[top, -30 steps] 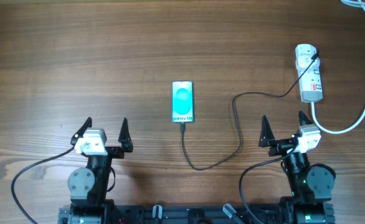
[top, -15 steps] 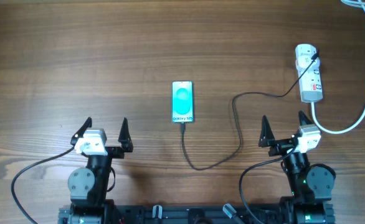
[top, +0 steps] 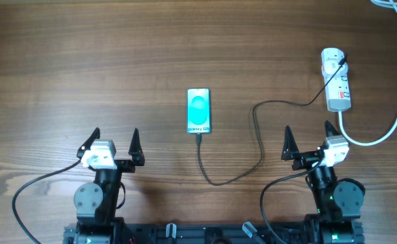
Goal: Plug charger to phone and switch on socket
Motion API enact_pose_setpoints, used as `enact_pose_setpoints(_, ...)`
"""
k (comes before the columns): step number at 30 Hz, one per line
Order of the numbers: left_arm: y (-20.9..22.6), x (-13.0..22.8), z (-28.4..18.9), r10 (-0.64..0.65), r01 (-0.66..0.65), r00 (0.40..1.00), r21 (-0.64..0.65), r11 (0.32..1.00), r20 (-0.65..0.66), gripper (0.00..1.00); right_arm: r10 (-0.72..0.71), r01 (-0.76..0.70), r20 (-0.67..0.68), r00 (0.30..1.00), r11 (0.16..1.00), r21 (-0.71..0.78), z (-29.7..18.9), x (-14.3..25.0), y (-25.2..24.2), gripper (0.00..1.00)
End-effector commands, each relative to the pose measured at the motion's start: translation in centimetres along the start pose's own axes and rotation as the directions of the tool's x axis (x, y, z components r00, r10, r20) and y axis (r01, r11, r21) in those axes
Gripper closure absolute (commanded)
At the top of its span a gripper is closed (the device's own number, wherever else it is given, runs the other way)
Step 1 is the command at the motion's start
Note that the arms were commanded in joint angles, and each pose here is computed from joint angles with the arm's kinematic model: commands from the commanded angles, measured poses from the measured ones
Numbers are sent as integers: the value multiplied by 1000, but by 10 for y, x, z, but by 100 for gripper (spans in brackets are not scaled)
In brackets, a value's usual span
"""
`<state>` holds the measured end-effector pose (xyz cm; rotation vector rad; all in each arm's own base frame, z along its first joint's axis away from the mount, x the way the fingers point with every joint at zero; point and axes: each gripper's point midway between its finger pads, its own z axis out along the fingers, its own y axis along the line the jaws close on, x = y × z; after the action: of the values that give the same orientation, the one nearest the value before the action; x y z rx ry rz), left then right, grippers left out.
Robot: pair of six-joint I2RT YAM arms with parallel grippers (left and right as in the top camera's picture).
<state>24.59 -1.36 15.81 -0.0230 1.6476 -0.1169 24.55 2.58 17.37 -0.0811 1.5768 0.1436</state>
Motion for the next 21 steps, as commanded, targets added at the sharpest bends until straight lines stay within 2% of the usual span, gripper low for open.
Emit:
enact_pose_setpoints(1,2,1,0,-14,14,1000,-5,1000,3,0,-13,13,14,1000,1000,15,-1,-3,-2,0)
enact_pose_setpoints(21,2,1,0,-14,14,1000,-5,1000,3,0,-13,12,13,1000,1000,15,-1,-3,-2,0)
